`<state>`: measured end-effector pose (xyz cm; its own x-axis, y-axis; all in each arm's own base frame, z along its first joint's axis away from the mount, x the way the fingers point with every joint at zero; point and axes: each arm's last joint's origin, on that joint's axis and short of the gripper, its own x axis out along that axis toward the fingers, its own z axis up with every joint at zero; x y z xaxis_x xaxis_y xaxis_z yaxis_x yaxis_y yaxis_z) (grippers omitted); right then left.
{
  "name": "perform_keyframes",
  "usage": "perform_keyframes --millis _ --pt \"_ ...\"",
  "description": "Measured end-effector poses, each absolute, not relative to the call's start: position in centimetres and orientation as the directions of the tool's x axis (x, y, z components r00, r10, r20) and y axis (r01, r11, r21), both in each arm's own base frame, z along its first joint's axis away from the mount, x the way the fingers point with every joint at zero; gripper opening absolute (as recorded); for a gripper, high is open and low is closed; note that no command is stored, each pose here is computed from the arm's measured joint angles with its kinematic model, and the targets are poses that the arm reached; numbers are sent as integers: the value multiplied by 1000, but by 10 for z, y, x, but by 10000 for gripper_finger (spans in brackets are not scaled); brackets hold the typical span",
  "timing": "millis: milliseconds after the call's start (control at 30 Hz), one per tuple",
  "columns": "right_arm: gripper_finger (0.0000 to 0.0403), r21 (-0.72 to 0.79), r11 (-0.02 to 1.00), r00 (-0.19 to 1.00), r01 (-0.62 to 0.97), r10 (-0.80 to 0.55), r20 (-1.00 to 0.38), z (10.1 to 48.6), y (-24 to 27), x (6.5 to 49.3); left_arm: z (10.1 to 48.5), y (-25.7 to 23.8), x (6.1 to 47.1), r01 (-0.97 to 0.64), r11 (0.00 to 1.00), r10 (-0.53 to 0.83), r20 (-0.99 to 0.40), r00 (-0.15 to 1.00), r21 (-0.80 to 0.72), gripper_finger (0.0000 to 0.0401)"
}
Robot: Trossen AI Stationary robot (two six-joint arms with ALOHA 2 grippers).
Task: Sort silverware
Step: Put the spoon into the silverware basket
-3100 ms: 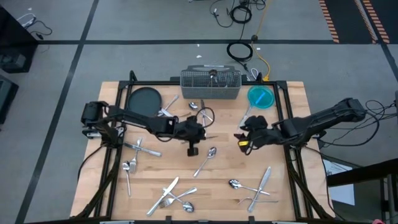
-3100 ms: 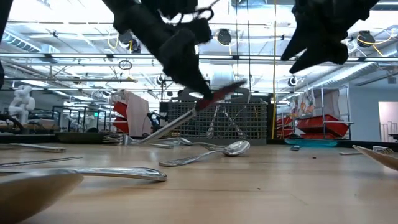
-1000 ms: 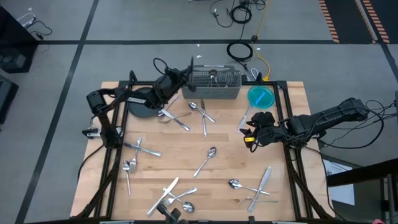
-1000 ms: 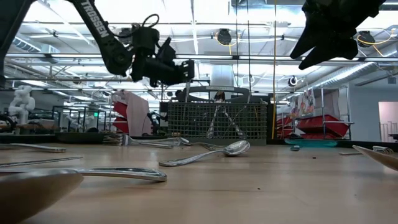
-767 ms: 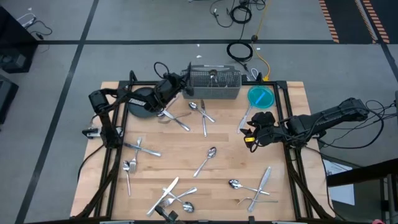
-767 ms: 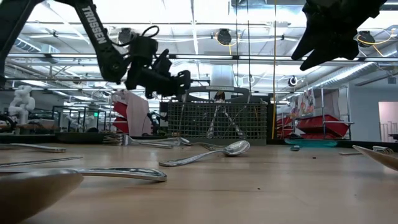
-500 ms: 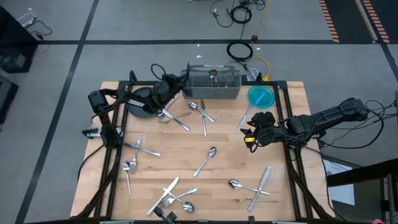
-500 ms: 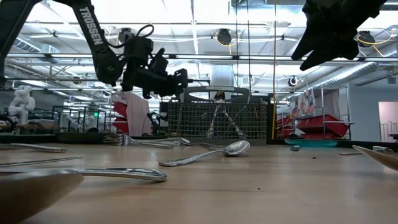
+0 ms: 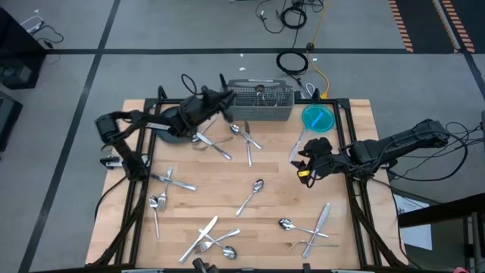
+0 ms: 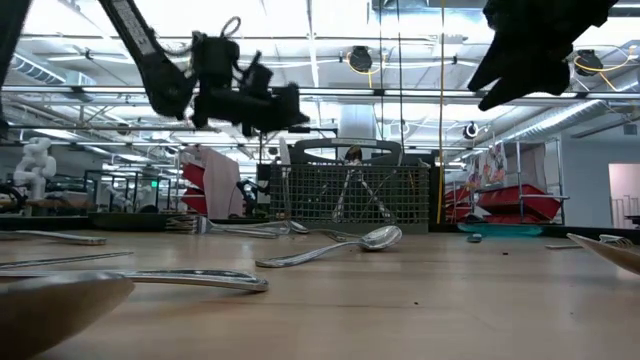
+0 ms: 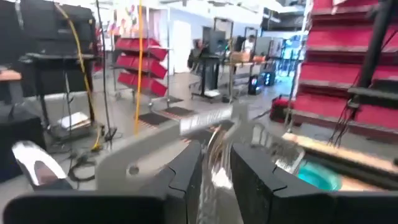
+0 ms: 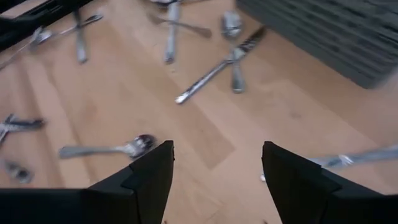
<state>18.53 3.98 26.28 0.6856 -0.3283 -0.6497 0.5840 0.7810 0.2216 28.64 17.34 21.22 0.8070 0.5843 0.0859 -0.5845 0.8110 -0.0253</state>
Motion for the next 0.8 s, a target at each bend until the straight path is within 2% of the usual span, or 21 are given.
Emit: perform_keyframes --millis 67,200,300,433,600,800 --pt "225 204 800 683 564 -314 -659 260 41 191 229 166 281 -557 830 557 94 825 -26 93" --pt "219 169 809 653 563 -309 -691 243 45 212 281 140 265 -440 894 448 195 872 -89 93" --pt "218 191 771 630 608 -322 -706 226 45 233 313 118 247 -338 928 369 252 895 -160 93" --pt "218 273 701 600 659 -271 -752 198 43 258 347 90 217 -240 950 296 332 896 -199 93" --pt "217 320 624 550 713 -214 -808 163 44 278 369 67 185 -185 962 250 371 894 -203 93" --pt "217 404 584 602 704 -190 -775 149 48 294 373 58 163 -191 960 252 332 909 -206 93"
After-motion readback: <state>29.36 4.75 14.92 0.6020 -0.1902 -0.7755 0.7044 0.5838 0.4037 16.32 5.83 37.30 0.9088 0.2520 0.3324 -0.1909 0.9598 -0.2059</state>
